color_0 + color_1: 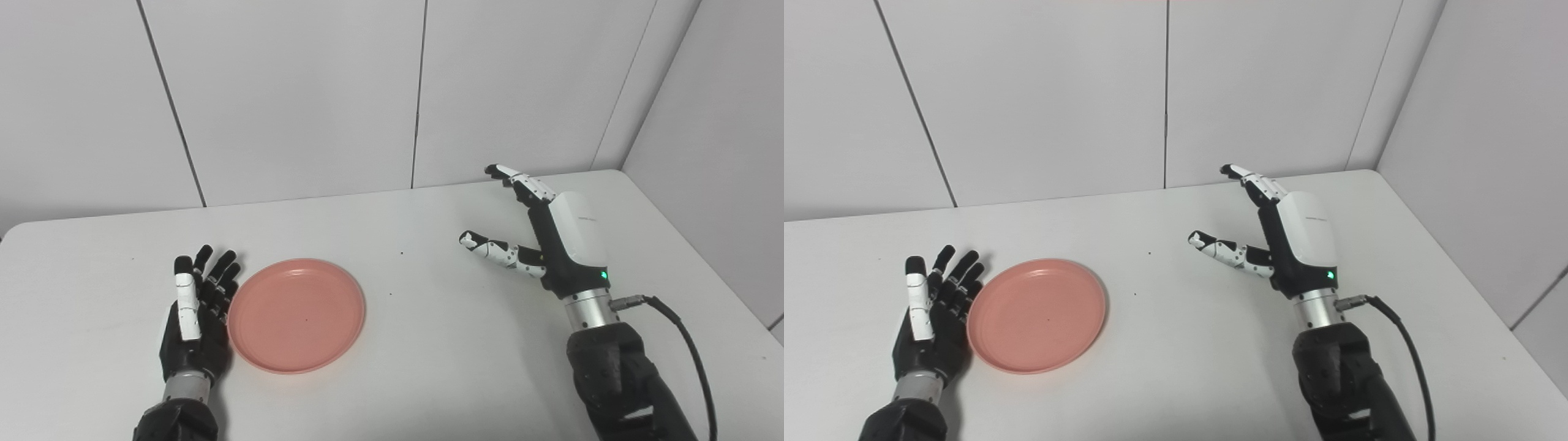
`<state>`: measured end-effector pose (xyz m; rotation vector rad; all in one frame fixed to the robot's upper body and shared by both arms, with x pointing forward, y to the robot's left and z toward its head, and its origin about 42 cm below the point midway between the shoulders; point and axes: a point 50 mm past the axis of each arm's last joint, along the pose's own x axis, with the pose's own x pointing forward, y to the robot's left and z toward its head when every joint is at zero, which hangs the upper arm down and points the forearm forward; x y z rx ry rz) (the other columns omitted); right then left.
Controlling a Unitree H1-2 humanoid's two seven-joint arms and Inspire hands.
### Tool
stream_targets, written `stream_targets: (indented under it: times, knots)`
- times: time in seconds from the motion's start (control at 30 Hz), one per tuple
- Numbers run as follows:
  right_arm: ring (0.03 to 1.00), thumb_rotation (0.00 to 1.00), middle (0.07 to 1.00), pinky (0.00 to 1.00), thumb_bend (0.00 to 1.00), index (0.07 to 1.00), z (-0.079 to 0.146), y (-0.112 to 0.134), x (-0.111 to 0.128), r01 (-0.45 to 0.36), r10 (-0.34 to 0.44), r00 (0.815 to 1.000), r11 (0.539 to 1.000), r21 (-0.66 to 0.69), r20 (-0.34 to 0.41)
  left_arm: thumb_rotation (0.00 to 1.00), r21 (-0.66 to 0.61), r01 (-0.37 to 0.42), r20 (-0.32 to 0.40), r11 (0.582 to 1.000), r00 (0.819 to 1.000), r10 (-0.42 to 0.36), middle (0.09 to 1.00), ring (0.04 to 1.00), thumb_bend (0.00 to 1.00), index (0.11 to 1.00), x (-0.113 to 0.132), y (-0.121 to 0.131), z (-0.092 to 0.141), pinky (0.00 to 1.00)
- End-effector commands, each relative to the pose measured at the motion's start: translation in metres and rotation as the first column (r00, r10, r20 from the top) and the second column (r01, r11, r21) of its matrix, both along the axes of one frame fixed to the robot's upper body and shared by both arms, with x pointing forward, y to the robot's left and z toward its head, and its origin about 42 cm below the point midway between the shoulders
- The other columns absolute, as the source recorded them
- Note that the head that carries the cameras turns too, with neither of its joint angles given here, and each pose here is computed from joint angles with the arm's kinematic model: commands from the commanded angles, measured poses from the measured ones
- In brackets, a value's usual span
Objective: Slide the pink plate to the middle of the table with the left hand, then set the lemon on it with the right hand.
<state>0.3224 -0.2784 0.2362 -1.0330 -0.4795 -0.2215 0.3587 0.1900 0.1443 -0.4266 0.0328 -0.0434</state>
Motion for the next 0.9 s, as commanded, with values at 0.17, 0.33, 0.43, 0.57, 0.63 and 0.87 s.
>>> stream_targets:
  times: [0.17,0.33,0.43,0.57,0.63,0.87]
  knots:
    - [0.766,0.89,0.812,0.67,0.78,0.8,0.026,-0.028,0.017,0.06,-0.05,0.995,0.992,-0.109,0.091,0.84,0.007,0.001,0.018,1.0,1.0,-0.001,0.863,0.909,0.83,0.918,0.002,-0.001,0.006,1.0]
    - [0.762,0.86,0.794,0.67,0.79,0.779,0.023,-0.049,0.025,0.111,-0.095,0.99,0.982,-0.15,0.106,0.84,0.005,0.011,0.018,1.0,1.0,-0.012,0.873,0.912,0.84,0.937,0.003,-0.001,0.004,1.0]
    - [0.781,0.88,0.8,0.71,0.8,0.787,0.024,-0.056,0.028,0.145,-0.131,0.988,0.966,-0.215,0.079,0.84,0.0,0.007,0.019,1.0,1.0,-0.007,0.87,0.907,0.83,0.931,0.002,-0.001,0.005,1.0]
    - [0.803,0.86,0.8,0.8,0.86,0.773,0.026,-0.065,0.034,0.179,-0.18,0.983,0.941,-0.287,0.024,0.84,0.002,0.005,0.015,1.0,1.0,-0.006,0.863,0.9,0.83,0.929,0.002,-0.002,0.004,0.99]
    - [0.805,0.86,0.8,0.8,0.86,0.771,0.025,-0.072,0.039,0.188,-0.201,0.98,0.928,-0.322,-0.005,0.84,0.003,0.006,0.013,1.0,1.0,-0.006,0.862,0.9,0.83,0.932,0.002,-0.003,0.004,0.99]
    - [0.793,0.84,0.794,0.76,0.88,0.762,0.018,-0.081,0.046,0.202,-0.249,0.963,0.921,-0.333,-0.105,0.84,0.003,0.004,0.014,1.0,1.0,-0.004,0.857,0.892,0.83,0.931,0.002,-0.004,0.005,0.98]
